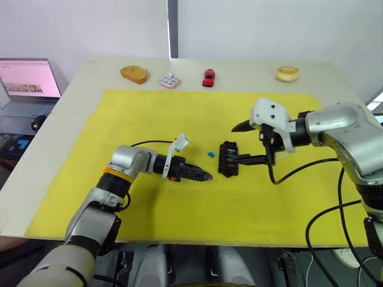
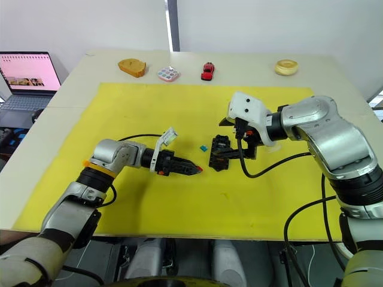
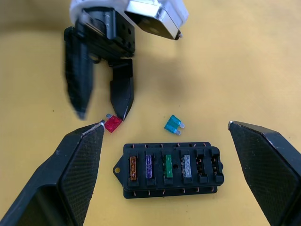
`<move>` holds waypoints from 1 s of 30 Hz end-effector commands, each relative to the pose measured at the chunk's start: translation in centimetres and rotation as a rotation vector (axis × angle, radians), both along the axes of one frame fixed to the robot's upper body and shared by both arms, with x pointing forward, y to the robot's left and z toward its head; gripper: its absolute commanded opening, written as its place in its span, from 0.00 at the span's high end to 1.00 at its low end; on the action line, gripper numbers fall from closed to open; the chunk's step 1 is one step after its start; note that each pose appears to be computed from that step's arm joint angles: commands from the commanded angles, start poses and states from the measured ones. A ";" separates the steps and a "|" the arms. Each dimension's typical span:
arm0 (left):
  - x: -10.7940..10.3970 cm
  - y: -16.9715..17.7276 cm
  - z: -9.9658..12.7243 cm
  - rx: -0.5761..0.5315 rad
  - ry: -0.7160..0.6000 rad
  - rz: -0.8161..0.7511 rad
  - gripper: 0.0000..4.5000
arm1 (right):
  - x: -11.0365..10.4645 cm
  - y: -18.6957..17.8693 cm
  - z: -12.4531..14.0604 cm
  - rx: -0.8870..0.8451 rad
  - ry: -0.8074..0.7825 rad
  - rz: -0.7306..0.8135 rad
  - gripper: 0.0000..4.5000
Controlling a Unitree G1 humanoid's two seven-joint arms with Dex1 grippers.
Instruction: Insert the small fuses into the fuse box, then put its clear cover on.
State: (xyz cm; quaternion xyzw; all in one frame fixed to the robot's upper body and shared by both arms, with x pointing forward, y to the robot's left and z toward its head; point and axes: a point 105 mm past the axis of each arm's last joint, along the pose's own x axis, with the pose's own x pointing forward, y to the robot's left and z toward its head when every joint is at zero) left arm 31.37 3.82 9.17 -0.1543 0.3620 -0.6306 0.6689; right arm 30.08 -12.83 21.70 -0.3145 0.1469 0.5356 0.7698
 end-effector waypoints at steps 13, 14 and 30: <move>-0.4 0.2 -2.2 0.086 0.008 0.000 0.92 | -0.3 -0.3 1.2 -0.005 -0.049 -0.005 0.00; -0.5 0.1 -2.3 0.089 0.005 -0.006 0.99 | -0.2 -0.3 1.2 -0.005 -0.049 -0.005 0.00; -0.7 0.1 -2.5 0.108 -0.023 -0.021 0.99 | -0.3 -0.5 1.3 -0.005 -0.050 -0.013 0.00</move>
